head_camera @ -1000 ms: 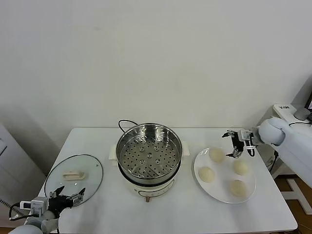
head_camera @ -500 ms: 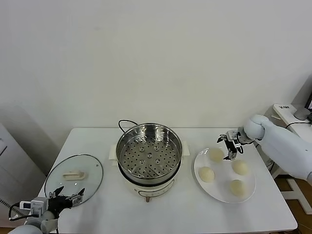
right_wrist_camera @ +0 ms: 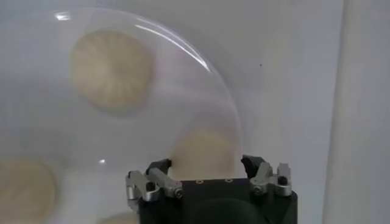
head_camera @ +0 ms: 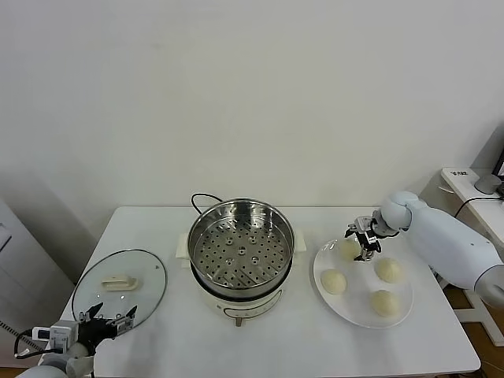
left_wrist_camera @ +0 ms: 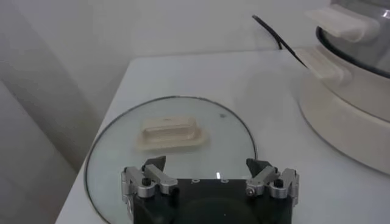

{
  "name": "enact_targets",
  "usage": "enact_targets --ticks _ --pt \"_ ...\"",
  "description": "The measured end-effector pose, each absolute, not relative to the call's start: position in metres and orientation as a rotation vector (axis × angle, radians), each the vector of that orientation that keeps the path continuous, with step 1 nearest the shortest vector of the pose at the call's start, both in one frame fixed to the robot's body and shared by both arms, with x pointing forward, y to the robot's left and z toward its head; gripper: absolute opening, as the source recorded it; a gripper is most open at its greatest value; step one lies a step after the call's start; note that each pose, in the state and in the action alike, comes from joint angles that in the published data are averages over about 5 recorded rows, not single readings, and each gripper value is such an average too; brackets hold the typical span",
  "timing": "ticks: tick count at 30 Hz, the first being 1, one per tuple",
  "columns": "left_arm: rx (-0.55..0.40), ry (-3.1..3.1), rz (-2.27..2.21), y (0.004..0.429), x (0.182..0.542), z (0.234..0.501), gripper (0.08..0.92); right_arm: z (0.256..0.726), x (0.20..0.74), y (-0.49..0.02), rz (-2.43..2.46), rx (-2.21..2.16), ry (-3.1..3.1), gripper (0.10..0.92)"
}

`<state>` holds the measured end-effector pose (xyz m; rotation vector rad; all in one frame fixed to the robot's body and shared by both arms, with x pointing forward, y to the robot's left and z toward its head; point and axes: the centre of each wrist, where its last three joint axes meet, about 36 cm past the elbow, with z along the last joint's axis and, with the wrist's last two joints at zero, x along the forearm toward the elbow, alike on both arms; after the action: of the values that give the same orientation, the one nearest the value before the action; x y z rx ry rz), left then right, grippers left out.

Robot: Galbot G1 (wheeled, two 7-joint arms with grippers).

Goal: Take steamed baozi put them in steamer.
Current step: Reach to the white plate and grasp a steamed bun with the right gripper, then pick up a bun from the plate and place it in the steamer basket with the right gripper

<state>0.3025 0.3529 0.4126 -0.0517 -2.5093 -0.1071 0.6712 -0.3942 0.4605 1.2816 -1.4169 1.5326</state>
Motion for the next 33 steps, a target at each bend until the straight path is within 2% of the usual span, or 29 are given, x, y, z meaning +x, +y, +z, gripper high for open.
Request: enact_targets --ticks 8,17,23,33 --pt "-0.051 -2.508 -0.108 0.353 0.302 0.412 0.823 0.459 0.671 -0.395 1.537 1.285 -1.416 0.522" --pt "-0.045 -2.513 -0.109 0.352 0.302 0.414 0.823 0.484 0.673 -0.395 1.572 1.3 -1.408 0.507" --pt "-0.048 -2.511 -0.116 0.351 0.301 0.415 0.823 0.542 0.685 -0.38 1.661 1.379 -1.412 0.454" --pt "-0.055 -2.515 -0.113 0.348 0.301 0.415 0.823 0.662 0.705 -0.319 1.898 1.562 -1.36 0.45"
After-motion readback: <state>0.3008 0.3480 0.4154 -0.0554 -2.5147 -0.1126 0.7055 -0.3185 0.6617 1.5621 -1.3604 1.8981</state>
